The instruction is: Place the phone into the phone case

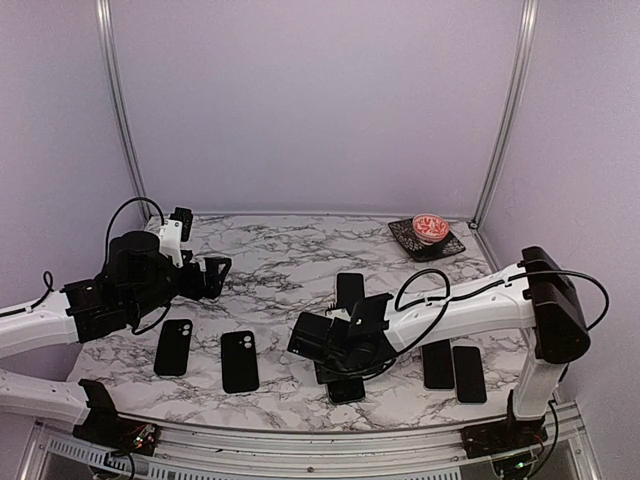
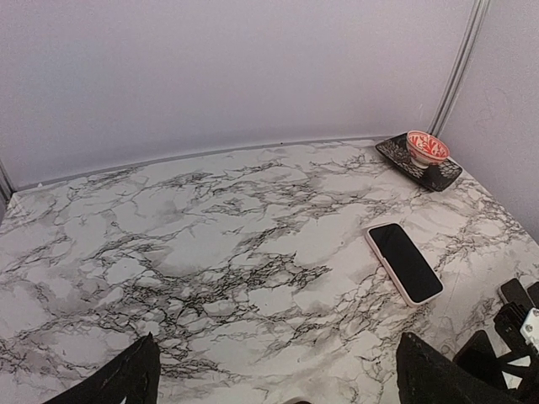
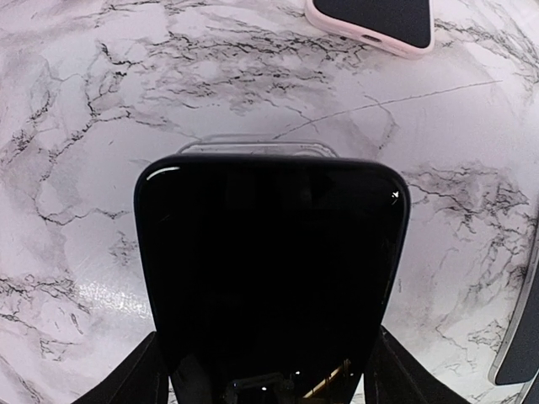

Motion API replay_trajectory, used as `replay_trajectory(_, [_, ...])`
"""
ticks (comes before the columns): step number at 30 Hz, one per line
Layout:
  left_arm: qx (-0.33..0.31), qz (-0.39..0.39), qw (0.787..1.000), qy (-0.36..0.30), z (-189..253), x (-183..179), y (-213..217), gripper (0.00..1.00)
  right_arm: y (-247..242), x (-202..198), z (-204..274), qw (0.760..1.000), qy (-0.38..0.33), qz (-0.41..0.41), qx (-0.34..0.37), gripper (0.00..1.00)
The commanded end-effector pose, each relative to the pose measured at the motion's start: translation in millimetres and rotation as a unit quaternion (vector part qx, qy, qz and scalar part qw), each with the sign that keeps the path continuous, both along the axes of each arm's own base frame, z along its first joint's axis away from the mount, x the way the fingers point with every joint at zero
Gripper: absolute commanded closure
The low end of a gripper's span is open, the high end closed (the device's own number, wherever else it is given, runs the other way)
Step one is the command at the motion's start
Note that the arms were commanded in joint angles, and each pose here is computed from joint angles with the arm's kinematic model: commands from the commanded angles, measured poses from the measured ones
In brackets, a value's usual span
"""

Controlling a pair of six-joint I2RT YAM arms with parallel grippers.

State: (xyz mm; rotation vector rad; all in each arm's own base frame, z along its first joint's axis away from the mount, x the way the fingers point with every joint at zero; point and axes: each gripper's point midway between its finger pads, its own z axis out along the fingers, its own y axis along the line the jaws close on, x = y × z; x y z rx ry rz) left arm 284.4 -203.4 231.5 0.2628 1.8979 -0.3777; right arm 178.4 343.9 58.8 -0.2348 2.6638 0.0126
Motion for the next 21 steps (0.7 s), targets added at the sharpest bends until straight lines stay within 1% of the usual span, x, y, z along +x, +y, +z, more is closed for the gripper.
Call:
replay_trajectory(1, [-0.005, -0.002, 1.000, -0.003, 0, 0, 0, 0.01, 0, 11, -2, 1.000, -0.015, -0.015, 0.012, 0.61])
replay_trajectory(10, [-0.005, -0.003, 1.000, -0.003, 0, 0, 0, 0.01, 5, 30, -5, 0.999, -0.034, -0.014, 0.011, 0.63])
replay_trajectory(15, [-0.005, 0.001, 1.000, -0.005, 1, 0, 1, 0.01, -1, 28, -14, 1.000, -0.025, -0.011, 0.004, 0.65])
replay_trajectory(21, [-0.006, -0.004, 1.000, -0.002, -1, 0, -1, 0.01, 13, 39, 11, 0.999, -0.049, 0.004, -0.002, 0.66])
